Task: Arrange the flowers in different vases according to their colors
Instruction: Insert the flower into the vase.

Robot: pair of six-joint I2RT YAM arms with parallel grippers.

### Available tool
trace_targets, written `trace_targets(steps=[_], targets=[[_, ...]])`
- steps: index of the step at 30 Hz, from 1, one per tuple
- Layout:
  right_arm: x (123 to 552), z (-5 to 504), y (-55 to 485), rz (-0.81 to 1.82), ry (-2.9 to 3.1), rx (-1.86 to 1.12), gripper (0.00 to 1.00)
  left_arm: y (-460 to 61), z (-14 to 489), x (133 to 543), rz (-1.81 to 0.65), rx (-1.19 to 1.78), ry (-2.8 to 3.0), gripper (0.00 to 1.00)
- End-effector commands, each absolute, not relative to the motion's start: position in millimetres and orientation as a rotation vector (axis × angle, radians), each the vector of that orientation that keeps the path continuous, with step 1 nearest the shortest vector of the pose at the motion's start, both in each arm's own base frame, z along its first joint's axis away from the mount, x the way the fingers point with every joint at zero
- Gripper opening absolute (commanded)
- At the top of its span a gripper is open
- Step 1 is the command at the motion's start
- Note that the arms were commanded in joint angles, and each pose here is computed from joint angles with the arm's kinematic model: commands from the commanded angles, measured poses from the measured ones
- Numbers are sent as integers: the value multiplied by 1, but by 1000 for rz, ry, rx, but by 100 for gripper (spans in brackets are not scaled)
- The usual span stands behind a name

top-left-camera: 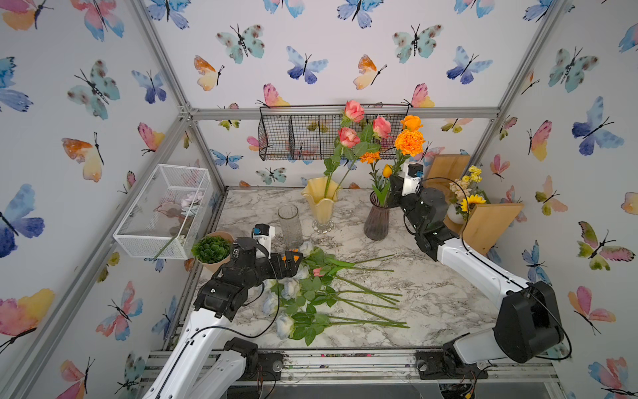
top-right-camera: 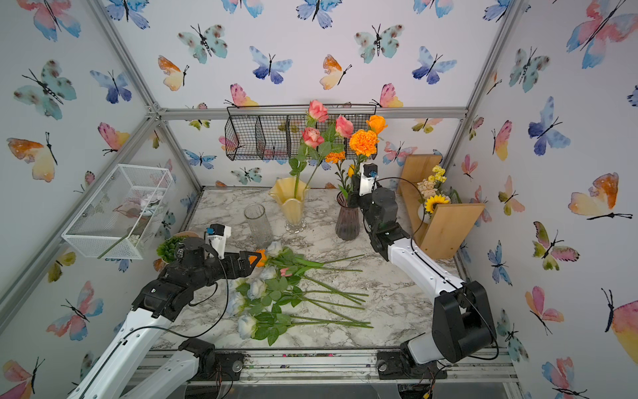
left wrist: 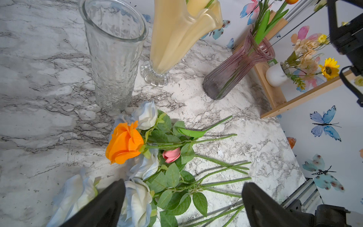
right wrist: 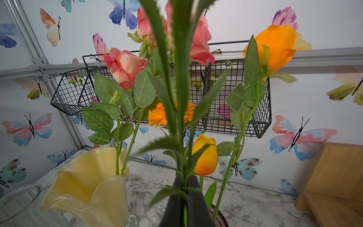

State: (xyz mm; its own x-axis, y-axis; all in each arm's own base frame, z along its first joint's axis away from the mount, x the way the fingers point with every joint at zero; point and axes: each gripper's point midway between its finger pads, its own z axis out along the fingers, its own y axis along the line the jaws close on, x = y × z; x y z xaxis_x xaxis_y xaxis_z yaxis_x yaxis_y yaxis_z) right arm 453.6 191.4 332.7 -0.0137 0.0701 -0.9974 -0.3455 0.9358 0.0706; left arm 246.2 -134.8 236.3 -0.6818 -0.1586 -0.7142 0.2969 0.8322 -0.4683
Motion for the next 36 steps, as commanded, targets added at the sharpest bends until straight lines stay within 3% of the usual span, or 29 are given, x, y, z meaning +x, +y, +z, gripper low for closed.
trace_targets(steps=[1,3,9,12,26,31,36], targets=[[458,319,183,326,1580,-164,3,-138,235,245,-751,128,2200,99],[460,315,183,317,1598,-166,9,-139,235,246,-752,129,2202,99],[465,314,185,301,1657,-190,50,-138,236,245,-750,128,2199,99],[461,323,184,310,1661,-188,60,-138,236,245,-750,126,2198,99],[398,342,171,456,1850,-128,61,-138,239,244,-753,129,2183,99],[362,316,193,640,2030,-201,51,-139,239,243,-760,135,2186,99],[327,259,228,765,2201,-268,45,-140,236,244,-764,138,2197,99]])
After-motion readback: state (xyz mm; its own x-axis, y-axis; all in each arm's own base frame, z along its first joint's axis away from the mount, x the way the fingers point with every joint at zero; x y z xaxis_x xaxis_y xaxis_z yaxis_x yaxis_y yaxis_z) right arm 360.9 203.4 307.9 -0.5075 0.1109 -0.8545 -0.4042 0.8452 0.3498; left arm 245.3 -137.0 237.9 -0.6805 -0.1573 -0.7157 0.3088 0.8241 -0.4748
